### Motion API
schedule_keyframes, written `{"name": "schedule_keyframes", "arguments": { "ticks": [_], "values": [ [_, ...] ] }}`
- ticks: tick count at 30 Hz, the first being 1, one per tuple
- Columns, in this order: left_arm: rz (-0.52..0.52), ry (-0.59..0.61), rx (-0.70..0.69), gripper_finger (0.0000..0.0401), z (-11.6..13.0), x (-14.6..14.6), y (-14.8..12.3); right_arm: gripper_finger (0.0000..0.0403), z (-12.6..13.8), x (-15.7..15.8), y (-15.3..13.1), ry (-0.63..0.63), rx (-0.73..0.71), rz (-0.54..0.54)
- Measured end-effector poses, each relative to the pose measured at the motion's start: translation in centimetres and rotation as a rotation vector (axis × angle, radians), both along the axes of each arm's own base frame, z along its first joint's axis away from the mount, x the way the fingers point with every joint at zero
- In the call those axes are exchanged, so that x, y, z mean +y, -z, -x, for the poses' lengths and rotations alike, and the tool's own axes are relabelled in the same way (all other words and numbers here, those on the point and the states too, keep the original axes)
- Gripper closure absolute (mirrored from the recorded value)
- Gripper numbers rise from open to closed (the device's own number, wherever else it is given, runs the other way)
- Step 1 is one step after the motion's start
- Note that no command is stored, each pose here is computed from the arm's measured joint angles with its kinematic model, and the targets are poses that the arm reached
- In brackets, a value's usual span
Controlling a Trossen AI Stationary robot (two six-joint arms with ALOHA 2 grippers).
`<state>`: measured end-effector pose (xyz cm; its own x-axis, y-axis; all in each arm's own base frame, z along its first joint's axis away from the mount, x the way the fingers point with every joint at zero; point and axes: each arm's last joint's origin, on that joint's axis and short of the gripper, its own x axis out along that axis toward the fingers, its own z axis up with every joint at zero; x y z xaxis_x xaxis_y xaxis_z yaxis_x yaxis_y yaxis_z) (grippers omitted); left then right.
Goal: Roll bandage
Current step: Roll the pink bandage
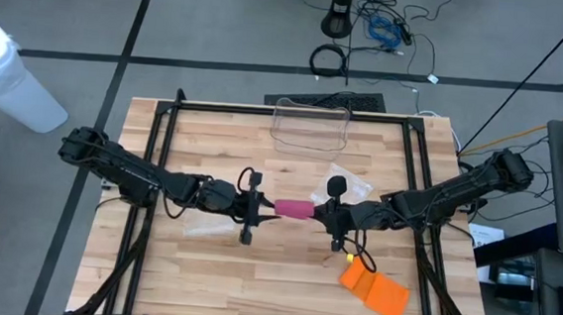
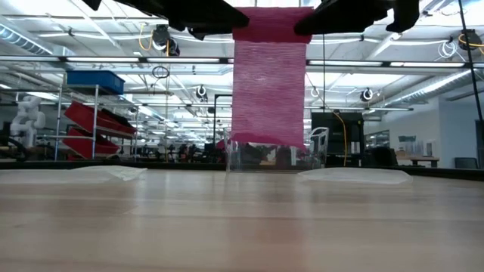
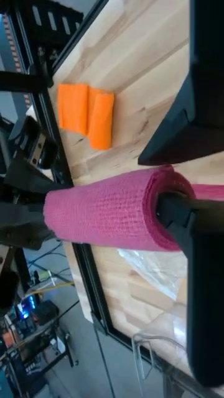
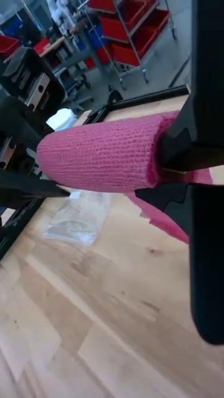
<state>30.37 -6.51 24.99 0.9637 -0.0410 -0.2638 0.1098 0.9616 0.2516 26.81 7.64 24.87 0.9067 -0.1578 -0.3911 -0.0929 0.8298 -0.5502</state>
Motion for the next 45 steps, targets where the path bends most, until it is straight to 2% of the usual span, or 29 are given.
{"name": "schedule_keyframes", "arguments": {
  "ticks": [3, 6, 12, 14, 17, 21, 29, 31, 34, 36, 40, 45],
  "values": [
    [-0.022, 0.0, -0.002, 0.0355, 0.0, 0.0, 0.0, 0.0392, 0.0, 0.0, 0.0, 0.026, -0.017, -0.079],
    [-0.07, 0.009, 0.001, 0.0385, 0.0, 0.0, 0.0, 0.0376, -0.1, 0.1, -0.2, 0.081, -0.058, -0.23],
    [-0.116, -0.01, 0.002, 0.0373, 0.1, -0.4, 0.0, 0.0344, -0.2, -0.2, -0.3, 0.067, -0.052, -0.577],
    [-0.142, -0.001, 0.003, 0.0372, 0.2, -0.5, 0.0, 0.0337, -0.3, -0.3, -0.3, 0.074, -0.045, -0.663],
    [-0.198, 0.014, 0.01, 0.0379, 0.3, -0.7, 0.1, 0.0332, -0.4, -0.4, -0.4, 0.059, -0.036, -0.74],
    [-0.246, 0.0, 0.021, 0.0384, 0.4, -0.9, 0.1, 0.0331, -0.5, -0.3, -0.6, 0.028, -0.054, -0.771],
    [-0.29, -0.028, 0.042, 0.0383, 0.5, -0.8, 0.3, 0.0333, -0.6, -0.7, -0.7, 0.031, -0.068, -0.774],
    [-0.287, -0.028, 0.041, 0.038, 0.5, -0.9, 0.3, 0.0344, -0.6, -0.8, -0.7, 0.023, -0.061, -0.736],
    [-0.226, -0.035, 0.029, 0.036, 0.4, -0.9, 0.2, 0.0379, -0.5, -0.9, -0.5, 0.016, -0.047, -0.649],
    [-0.143, -0.05, 0.023, 0.0336, 0.3, -0.8, 0.2, 0.0392, -0.5, -1.0, -0.5, 0.027, -0.045, -0.589],
    [0.024, -0.111, 0.002, 0.0288, 0.1, 0.1, 0.0, 0.0391, -0.3, -1.1, -0.3, 0.058, -0.044, -0.409],
    [0.09, -0.14, -0.006, 0.0266, -0.1, 0.8, -0.1, 0.0397, -0.2, -0.9, -0.3, 0.07, -0.03, -0.158]
  ]
}}
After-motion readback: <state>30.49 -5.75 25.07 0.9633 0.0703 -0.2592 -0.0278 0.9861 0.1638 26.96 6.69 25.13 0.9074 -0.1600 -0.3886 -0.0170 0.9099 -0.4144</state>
